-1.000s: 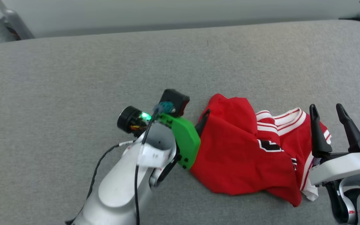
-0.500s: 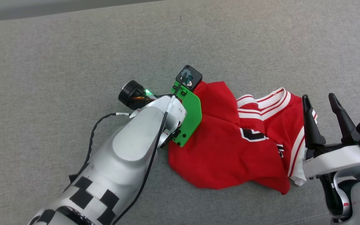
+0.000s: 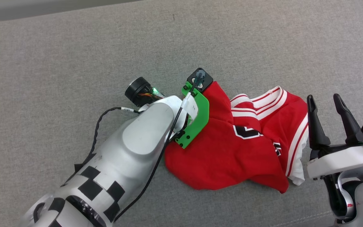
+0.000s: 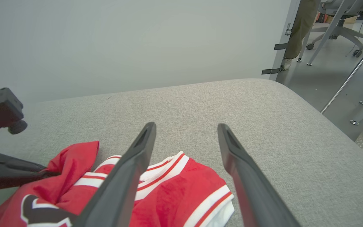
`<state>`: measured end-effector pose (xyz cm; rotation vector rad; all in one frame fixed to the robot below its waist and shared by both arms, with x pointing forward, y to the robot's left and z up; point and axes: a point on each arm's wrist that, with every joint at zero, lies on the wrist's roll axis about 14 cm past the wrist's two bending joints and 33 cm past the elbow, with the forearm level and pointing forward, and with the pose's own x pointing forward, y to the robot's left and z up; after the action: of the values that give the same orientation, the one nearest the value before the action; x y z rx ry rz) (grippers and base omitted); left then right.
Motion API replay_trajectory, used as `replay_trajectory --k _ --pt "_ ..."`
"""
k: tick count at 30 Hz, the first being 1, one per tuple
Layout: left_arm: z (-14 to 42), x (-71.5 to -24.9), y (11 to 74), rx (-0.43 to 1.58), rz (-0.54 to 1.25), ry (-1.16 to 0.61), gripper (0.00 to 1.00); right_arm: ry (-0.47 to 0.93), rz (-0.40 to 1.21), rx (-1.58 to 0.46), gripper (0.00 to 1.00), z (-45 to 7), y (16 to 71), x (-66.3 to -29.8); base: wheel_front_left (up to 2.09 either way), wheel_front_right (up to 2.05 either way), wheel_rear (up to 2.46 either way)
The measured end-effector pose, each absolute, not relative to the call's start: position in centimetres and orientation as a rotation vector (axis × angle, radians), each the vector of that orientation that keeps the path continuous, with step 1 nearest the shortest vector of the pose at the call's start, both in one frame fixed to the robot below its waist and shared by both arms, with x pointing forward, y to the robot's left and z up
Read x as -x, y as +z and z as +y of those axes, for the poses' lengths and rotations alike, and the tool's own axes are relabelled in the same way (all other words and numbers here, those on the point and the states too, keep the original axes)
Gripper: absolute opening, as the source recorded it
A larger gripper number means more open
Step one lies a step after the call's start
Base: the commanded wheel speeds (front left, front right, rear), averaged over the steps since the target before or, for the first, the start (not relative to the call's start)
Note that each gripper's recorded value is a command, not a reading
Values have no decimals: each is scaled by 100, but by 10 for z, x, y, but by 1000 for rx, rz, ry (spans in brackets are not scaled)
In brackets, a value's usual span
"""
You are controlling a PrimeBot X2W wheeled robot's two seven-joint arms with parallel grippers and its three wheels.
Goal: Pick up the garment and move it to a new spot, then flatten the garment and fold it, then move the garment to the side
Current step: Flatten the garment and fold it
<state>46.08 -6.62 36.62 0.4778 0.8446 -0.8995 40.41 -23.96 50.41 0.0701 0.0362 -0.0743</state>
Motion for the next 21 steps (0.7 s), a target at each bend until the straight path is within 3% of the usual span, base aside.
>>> replay_trajectory --k 5,13,21 --pt "-50 -479 382 -362 736 -811 0 -71 15 -76 100 -239 511 -404 0 0 0" --pt "30 -524 437 -178 498 -519 0 -54 -13 -93 100 -232 523 -399 0 0 0" --pt "126 -497 463 -91 401 -259 0 -26 -27 -107 100 -220 532 -396 0 0 0"
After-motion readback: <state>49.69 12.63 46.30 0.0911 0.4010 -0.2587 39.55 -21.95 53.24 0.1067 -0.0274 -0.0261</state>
